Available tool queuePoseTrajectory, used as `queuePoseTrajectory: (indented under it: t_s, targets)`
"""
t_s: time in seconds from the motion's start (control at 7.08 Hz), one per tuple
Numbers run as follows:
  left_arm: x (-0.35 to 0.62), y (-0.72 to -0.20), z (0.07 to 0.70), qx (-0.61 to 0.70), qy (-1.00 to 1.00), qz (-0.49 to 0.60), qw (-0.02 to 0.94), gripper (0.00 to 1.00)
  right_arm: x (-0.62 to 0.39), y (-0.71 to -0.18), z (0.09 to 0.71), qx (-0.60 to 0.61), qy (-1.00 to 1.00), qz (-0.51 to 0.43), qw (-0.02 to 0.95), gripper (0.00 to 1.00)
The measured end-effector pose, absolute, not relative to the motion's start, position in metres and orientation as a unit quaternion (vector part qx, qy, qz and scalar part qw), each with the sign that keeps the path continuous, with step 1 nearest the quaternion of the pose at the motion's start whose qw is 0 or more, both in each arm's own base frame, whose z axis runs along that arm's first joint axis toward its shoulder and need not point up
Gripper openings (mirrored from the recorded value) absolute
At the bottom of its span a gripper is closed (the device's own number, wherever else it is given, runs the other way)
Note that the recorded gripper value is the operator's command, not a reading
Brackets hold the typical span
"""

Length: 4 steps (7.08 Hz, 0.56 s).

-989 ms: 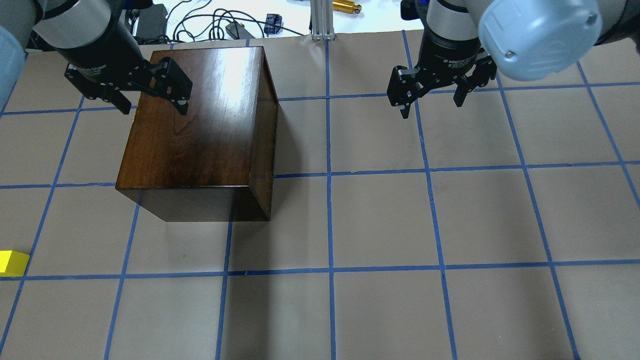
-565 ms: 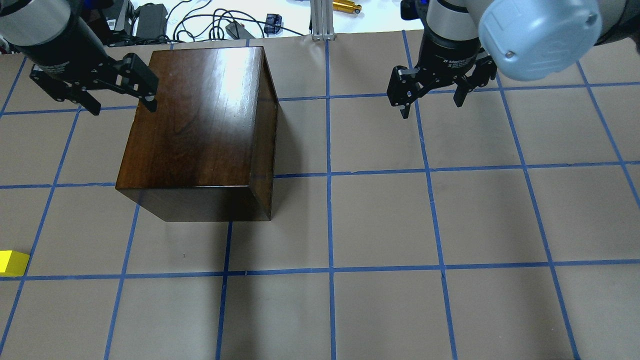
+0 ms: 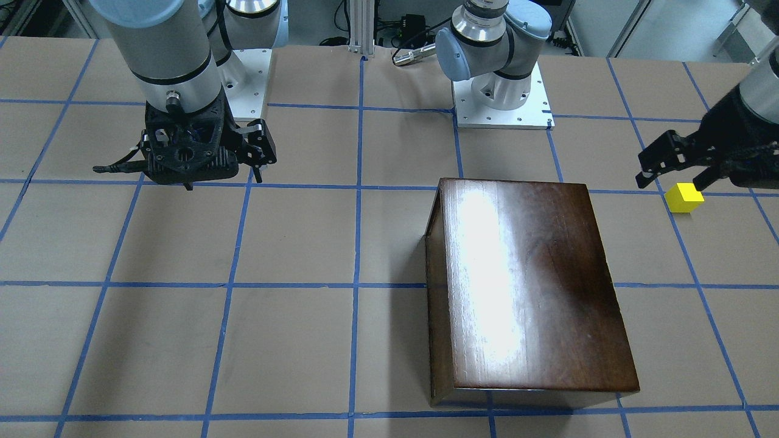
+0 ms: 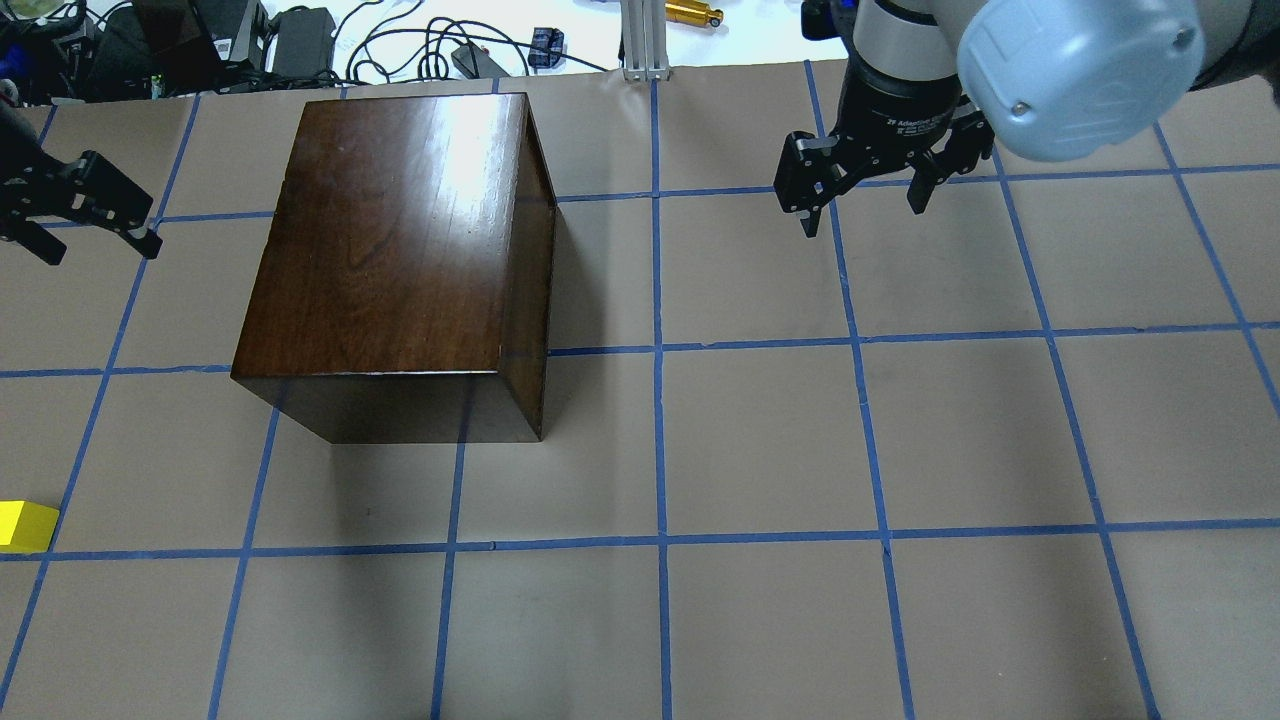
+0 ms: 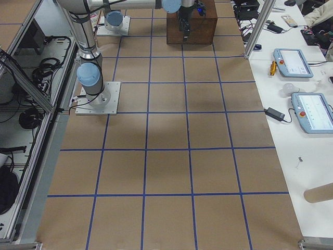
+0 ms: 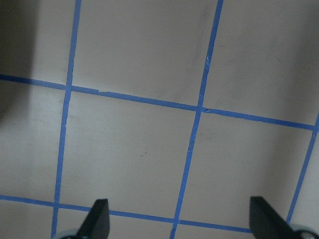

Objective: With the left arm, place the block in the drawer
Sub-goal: 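Lower the left gripper to the white drawer handle and grasp it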

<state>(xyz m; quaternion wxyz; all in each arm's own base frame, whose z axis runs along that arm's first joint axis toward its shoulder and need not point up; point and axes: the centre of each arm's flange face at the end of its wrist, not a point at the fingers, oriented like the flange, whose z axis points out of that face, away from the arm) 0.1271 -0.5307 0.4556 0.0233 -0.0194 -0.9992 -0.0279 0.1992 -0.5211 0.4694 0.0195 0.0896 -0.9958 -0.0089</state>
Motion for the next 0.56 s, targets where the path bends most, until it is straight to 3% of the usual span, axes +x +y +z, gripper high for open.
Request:
queuePoseTrajectory:
  t_s: [0.56]
  targets:
    - [0.201, -0.561, 0.374, -0.044, -0.995, -0.030, 0.085, 1.00, 0.199, -0.521, 0.469, 0.090, -0.996, -0.009, 0.020, 1.00]
